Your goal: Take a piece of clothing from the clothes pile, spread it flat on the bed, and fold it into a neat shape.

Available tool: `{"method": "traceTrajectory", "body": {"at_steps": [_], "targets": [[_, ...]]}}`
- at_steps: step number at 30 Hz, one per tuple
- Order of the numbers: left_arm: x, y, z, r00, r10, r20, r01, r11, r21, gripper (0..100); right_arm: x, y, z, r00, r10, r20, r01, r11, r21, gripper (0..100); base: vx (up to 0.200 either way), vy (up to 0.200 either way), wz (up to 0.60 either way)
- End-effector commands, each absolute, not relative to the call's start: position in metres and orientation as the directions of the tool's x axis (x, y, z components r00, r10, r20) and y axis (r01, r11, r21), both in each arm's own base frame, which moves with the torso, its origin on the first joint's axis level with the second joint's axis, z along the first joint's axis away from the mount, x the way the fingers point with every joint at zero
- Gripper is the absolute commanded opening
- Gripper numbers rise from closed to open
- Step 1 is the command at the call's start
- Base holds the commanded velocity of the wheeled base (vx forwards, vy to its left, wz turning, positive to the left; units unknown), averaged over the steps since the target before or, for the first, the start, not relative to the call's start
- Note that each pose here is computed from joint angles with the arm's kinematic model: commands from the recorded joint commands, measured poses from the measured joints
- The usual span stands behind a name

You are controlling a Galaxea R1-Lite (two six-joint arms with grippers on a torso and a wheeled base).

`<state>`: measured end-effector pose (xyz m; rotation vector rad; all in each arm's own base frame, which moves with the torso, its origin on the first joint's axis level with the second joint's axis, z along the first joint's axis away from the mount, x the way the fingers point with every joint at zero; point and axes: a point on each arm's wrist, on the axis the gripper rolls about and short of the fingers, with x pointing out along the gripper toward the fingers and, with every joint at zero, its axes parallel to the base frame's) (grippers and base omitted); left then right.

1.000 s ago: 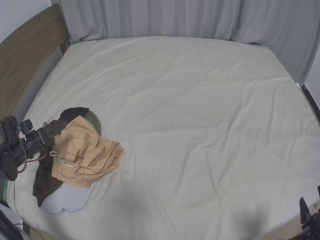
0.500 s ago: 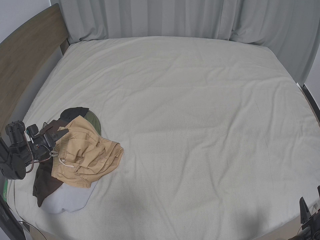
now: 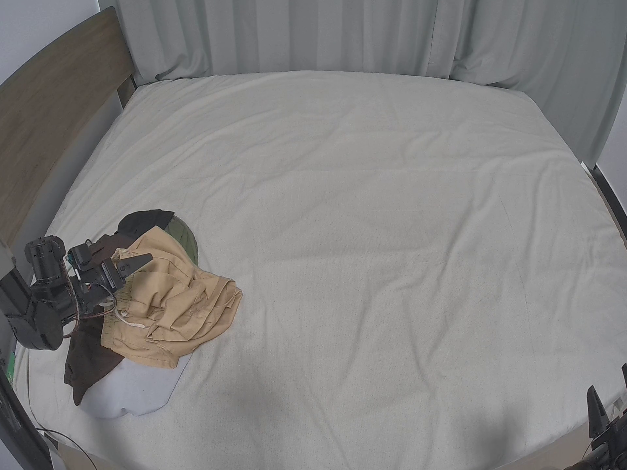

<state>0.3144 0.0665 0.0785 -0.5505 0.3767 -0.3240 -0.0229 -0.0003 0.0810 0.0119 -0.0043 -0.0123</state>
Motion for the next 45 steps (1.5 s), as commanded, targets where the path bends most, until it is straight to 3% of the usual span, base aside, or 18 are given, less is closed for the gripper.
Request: {"method": "traceTrajectory", "body": {"at_steps": [1,10,11,26,45], "targets": [[0.317,0.058,0.081,0.874,-0.417,-0.250,0.214,0.792,-0.572,100,-0.022,0.000,0.076,1.000,-0.012,-0.008,0.012,1.000,0.012,100,0.000,0.000,0.00],[0.318,0.055,0.080,0.875,-0.421,-0.240,0.227,0.793,-0.566,100,-0.022,0.000,0.076,1.000,-0.014,-0.008,0.014,1.000,0.012,100,0.000,0.000,0.00],[0.318,0.055,0.081,0.875,-0.421,-0.238,0.228,0.793,-0.565,0,-0.022,0.000,0.076,1.000,-0.012,-0.008,0.012,1.000,0.012,100,0.000,0.000,0.00],[0.311,0.053,0.082,0.870,-0.430,-0.242,0.234,0.791,-0.565,0,-0.022,0.000,0.076,1.000,-0.014,-0.006,0.014,1.000,0.012,100,0.000,0.000,0.00],[0.252,0.038,0.122,0.841,-0.519,-0.155,0.361,0.750,-0.554,0,-0.022,0.000,0.076,1.000,-0.015,-0.008,0.015,1.000,0.012,100,0.000,0.000,0.00]]}}
